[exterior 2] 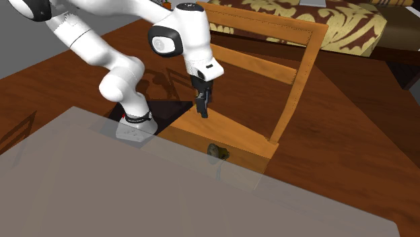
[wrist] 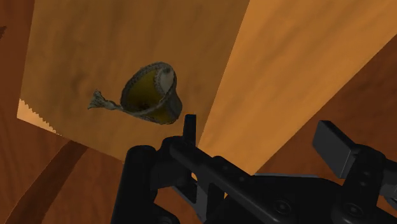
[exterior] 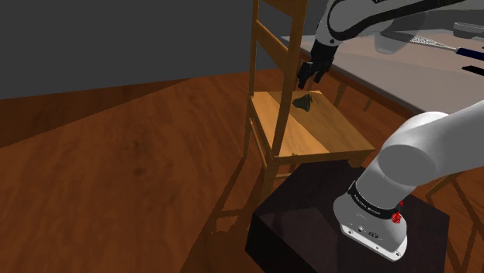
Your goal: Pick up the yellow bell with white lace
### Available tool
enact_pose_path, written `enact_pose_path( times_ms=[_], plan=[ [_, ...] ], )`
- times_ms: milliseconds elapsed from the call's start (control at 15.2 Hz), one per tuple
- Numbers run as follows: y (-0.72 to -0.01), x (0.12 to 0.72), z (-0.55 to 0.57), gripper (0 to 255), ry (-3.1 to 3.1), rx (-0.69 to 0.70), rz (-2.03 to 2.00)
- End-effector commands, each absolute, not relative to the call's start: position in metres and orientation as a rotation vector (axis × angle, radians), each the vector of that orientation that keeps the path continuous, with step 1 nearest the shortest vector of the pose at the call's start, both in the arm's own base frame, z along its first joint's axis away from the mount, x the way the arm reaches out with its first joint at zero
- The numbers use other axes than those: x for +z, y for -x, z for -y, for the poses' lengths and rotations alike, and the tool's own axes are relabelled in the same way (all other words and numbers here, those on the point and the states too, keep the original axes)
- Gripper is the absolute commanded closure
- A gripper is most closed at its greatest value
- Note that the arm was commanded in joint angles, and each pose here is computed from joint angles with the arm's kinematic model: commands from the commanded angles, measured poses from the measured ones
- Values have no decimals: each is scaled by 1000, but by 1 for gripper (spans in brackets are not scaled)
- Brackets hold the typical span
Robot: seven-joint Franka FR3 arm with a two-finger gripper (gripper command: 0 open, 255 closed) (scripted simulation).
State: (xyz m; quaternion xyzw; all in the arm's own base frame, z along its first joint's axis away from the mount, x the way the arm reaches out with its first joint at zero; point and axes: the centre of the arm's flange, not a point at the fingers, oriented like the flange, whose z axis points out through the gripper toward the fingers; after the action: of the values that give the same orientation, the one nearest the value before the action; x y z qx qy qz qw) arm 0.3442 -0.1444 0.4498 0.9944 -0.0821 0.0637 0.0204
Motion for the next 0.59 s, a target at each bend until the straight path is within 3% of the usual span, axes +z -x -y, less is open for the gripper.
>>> enact_pose_path(
  times_ms=[0, 528],
  plan=[
    [-343, 430, 162, 0, -3076, 230, 309],
    [-348, 356, 226, 0, -3039, 328, 509]
  ],
)
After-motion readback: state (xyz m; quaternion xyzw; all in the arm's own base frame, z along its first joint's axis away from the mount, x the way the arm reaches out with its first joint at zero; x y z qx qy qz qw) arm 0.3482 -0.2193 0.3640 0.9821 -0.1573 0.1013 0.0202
